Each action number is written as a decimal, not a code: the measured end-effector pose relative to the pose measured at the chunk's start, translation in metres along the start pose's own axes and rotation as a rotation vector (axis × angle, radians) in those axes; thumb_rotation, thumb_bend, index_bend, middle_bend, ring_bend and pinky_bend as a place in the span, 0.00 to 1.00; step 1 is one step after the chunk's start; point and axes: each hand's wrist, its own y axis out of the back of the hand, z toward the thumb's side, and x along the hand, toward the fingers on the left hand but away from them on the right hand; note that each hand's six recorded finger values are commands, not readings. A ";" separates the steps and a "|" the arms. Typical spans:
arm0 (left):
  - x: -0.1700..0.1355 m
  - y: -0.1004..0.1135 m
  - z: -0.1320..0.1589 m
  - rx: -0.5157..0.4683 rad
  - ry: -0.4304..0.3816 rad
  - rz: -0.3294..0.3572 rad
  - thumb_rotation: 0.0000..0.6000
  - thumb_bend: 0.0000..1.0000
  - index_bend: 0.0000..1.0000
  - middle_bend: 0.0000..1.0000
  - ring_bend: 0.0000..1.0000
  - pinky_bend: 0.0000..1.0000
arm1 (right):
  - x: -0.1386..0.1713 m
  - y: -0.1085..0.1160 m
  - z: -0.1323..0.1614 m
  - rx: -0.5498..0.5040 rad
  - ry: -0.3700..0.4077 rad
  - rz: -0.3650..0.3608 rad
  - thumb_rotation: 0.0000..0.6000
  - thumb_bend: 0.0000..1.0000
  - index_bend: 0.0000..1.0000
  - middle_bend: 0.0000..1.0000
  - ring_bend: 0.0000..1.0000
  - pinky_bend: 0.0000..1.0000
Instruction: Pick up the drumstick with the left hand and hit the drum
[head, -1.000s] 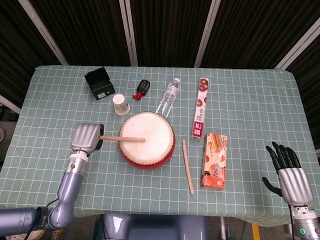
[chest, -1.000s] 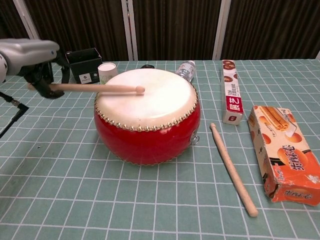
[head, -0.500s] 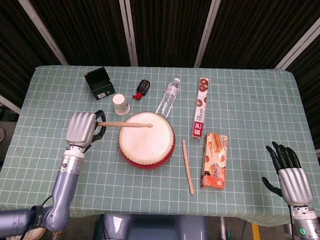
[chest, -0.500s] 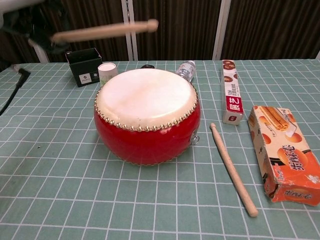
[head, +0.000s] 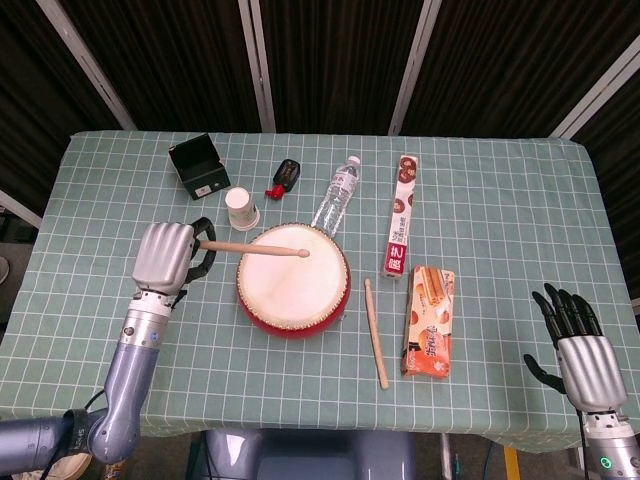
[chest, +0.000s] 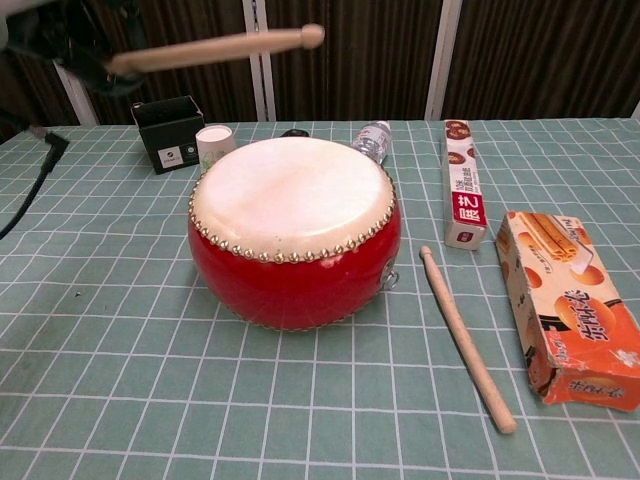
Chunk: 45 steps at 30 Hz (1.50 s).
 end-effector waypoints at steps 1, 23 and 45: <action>-0.001 -0.013 -0.008 0.036 0.028 -0.050 1.00 0.48 0.78 1.00 1.00 1.00 | 0.000 0.000 0.000 -0.001 0.000 0.001 1.00 0.28 0.00 0.00 0.00 0.08; -0.031 0.003 -0.021 0.058 -0.075 -0.064 1.00 0.48 0.78 1.00 1.00 1.00 | 0.001 0.000 0.000 -0.002 -0.002 0.005 1.00 0.28 0.00 0.00 0.00 0.08; -0.085 -0.091 -0.076 0.185 -0.135 -0.256 1.00 0.48 0.77 1.00 1.00 1.00 | -0.002 -0.002 -0.001 0.013 -0.013 0.006 1.00 0.28 0.00 0.00 0.00 0.08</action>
